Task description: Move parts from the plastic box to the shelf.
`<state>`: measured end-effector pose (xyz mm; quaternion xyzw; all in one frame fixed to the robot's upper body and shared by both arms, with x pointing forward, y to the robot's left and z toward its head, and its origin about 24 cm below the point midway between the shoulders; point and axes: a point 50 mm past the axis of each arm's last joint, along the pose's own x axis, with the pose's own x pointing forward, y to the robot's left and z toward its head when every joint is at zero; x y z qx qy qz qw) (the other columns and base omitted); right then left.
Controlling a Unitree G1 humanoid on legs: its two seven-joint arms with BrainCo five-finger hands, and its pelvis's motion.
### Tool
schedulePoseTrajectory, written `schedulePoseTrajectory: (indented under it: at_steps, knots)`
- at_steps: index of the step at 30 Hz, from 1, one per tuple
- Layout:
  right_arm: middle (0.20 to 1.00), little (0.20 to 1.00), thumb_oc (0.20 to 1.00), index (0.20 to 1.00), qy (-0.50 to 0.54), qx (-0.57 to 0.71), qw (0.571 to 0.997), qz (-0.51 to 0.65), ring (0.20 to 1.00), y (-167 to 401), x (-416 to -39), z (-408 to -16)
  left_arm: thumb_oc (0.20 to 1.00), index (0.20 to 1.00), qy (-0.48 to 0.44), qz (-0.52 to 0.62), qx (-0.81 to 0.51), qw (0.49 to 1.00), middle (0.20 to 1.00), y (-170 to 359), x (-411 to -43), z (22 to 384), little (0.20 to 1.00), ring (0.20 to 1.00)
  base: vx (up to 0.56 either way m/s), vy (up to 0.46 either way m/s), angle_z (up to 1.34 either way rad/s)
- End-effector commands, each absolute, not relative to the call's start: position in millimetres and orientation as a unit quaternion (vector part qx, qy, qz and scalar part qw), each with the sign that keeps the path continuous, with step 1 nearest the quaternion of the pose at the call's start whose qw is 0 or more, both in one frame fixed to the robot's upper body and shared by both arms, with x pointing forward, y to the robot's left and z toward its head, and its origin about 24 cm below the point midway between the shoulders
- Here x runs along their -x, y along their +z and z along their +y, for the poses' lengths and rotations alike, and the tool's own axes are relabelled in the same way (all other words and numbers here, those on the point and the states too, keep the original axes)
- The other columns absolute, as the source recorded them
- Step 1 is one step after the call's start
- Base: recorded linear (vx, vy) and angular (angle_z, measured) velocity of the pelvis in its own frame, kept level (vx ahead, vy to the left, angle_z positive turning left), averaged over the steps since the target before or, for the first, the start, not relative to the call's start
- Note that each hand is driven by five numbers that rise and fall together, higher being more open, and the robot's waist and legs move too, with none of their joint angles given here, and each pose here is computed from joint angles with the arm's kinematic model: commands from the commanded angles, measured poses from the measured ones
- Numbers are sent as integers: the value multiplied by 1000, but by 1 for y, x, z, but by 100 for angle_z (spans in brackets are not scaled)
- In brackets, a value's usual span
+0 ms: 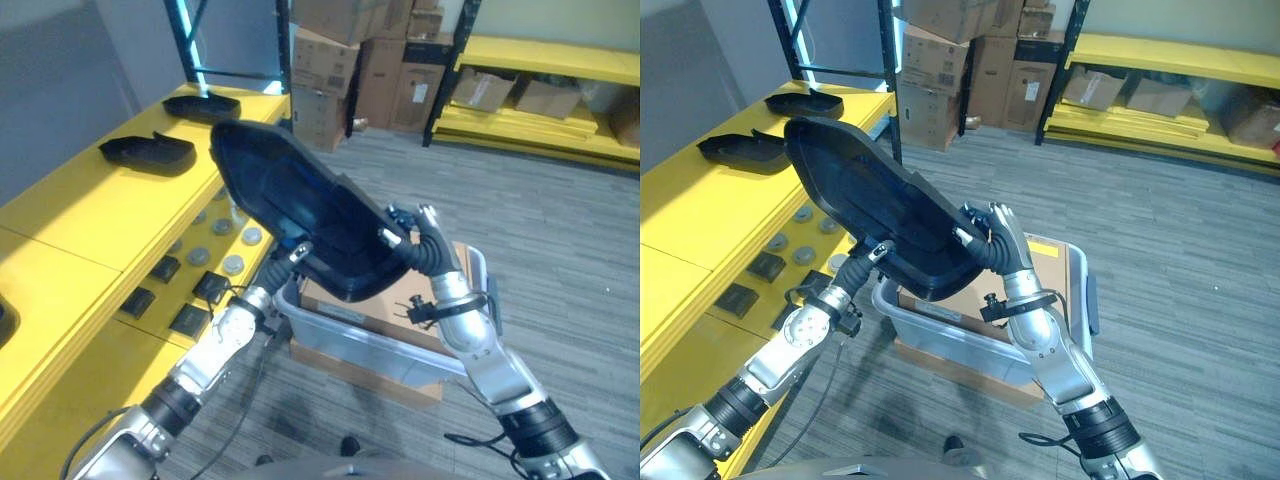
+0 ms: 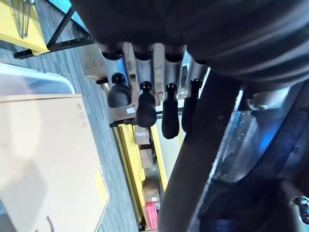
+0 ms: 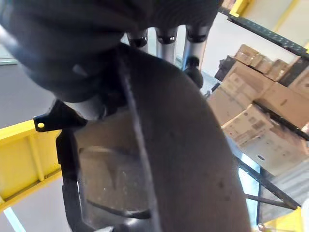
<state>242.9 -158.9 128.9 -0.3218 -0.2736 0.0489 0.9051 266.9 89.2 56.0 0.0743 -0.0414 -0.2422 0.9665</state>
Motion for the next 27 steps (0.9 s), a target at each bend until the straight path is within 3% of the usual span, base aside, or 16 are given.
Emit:
schedulePoseTrajectory:
  at_steps: [1, 16, 17, 18, 19, 27]
  knots:
    - [200, 200, 200, 200, 169, 228, 910, -302, 200, 133, -223, -129, 200, 200, -256, -171, -85, 948, 200, 103, -281, 75, 200, 200, -5, -47, -18]
    - [200, 200, 200, 200, 184, 231, 911, -288, 200, 124, -225, -131, 200, 200, -119, -154, 90, 977, 200, 91, -251, 138, 200, 200, -3, -107, 7]
    - [325, 325, 325, 325, 191, 224, 911, -290, 325, 125, -226, -130, 200, 200, -112, -159, 75, 978, 200, 92, -247, 144, 200, 200, -1, -75, 19]
    - [325, 325, 325, 325, 191, 224, 911, -290, 325, 125, -226, -130, 200, 200, -112, -159, 75, 978, 200, 92, -247, 144, 200, 200, 2, -65, 17]
    - [1000, 1000, 1000, 1000, 196, 217, 910, -294, 1000, 127, -227, -129, 200, 200, -106, -166, 60, 979, 200, 94, -244, 149, 200, 200, -16, -35, 18]
    - [1000, 1000, 1000, 1000, 207, 237, 894, -319, 1000, 140, -237, -129, 200, 200, -71, -236, -56, 967, 200, 116, -239, 168, 200, 200, -57, -15, 68]
